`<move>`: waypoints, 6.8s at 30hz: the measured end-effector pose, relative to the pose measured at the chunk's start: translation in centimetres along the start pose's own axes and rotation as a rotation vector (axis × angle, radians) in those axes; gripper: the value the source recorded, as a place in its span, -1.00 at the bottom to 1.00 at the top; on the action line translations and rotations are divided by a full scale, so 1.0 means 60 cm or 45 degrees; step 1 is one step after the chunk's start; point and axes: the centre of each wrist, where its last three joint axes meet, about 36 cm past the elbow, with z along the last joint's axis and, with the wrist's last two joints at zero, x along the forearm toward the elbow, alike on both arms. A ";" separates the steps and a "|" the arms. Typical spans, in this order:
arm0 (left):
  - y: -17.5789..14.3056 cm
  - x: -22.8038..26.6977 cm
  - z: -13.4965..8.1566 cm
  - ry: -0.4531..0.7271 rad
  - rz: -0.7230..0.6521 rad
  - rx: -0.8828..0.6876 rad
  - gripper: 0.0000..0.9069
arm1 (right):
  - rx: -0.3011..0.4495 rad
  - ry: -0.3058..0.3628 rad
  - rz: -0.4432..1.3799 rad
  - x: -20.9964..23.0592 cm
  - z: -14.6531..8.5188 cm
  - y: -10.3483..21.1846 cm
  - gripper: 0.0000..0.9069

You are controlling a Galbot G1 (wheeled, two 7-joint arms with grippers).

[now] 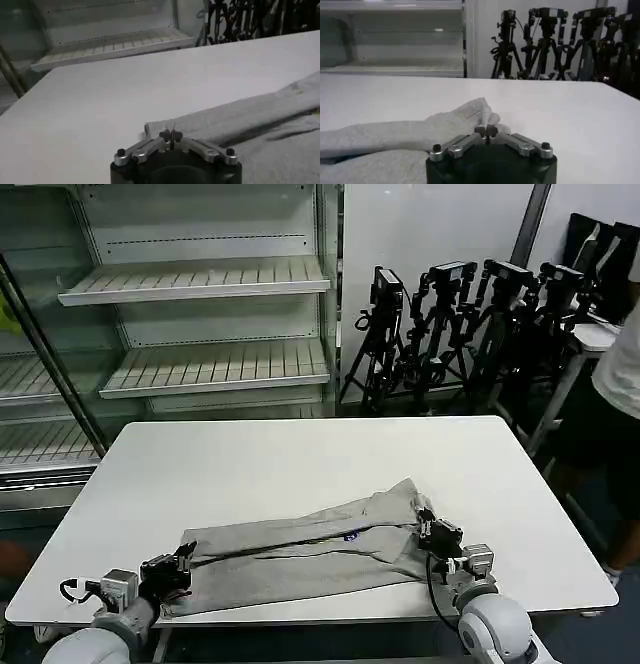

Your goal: Fold and organize the clothes.

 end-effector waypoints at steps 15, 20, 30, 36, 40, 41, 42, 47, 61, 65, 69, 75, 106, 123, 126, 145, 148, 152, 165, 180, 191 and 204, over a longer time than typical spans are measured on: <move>0.005 0.012 0.009 0.007 -0.038 0.033 1.00 | 0.051 -0.070 0.014 0.043 -0.025 0.001 1.00; 0.007 0.034 -0.004 -0.037 -0.057 0.088 1.00 | 0.081 -0.104 -0.008 0.077 -0.046 0.004 1.00; 0.006 0.091 -0.037 -0.169 -0.067 0.224 1.00 | 0.131 -0.186 -0.121 0.096 -0.090 0.057 1.00; 0.000 0.121 -0.043 -0.226 -0.071 0.305 1.00 | 0.132 -0.225 -0.148 0.102 -0.100 0.079 1.00; -0.003 0.134 -0.042 -0.240 -0.089 0.358 1.00 | 0.127 -0.239 -0.153 0.113 -0.100 0.084 1.00; -0.004 0.136 -0.043 -0.245 -0.091 0.371 1.00 | 0.127 -0.239 -0.151 0.115 -0.099 0.084 1.00; -0.006 0.139 -0.043 -0.250 -0.088 0.385 1.00 | 0.126 -0.238 -0.148 0.116 -0.097 0.084 1.00; -0.015 0.149 -0.045 -0.267 -0.081 0.426 1.00 | 0.118 -0.244 -0.131 0.125 -0.095 0.082 1.00; -0.024 0.146 -0.030 -0.292 -0.085 0.494 1.00 | 0.090 -0.258 -0.089 0.141 -0.087 0.080 1.00; -0.026 0.133 -0.019 -0.287 -0.096 0.522 1.00 | 0.086 -0.259 -0.078 0.149 -0.086 0.077 1.00; -0.032 0.117 -0.006 -0.277 -0.099 0.549 1.00 | 0.085 -0.255 -0.064 0.153 -0.083 0.073 1.00; -0.042 0.086 0.017 -0.245 -0.094 0.573 1.00 | 0.081 -0.258 -0.042 0.162 -0.082 0.068 1.00; -0.071 -0.026 0.109 -0.127 -0.117 0.630 -0.96 | 0.082 -0.259 0.016 0.195 -0.085 0.055 1.00; -0.031 -0.009 0.095 -0.143 -0.052 0.820 -0.96 | 0.065 -0.271 0.038 0.207 -0.089 0.055 1.00; -0.006 0.000 0.092 -0.145 -0.061 0.861 -0.93 | 0.062 -0.272 0.040 0.207 -0.090 0.054 1.00; 0.193 0.077 0.008 -0.294 -0.089 1.082 -0.96 | 0.060 -0.258 0.048 0.197 -0.085 0.046 1.00; 0.186 0.086 -0.011 -0.323 -0.007 1.153 -0.93 | 0.060 -0.253 0.051 0.198 -0.083 0.046 1.00; 0.162 0.087 -0.029 -0.355 0.105 1.240 -0.93 | 0.064 -0.240 0.058 0.200 -0.079 0.044 1.00; 0.036 0.036 -0.060 -0.355 0.438 1.442 -0.93 | 0.081 -0.215 0.085 0.197 -0.067 0.028 1.00; -0.117 -0.054 -0.074 -0.198 0.615 1.393 -0.93 | 0.081 -0.217 0.119 0.193 -0.067 0.008 1.00; -0.185 -0.098 -0.066 -0.076 0.669 1.266 1.00 | 0.077 -0.219 0.131 0.191 -0.068 0.003 1.00; -0.228 -0.106 -0.081 -0.068 0.724 1.197 1.00 | 0.067 -0.215 0.136 0.190 -0.066 0.004 1.00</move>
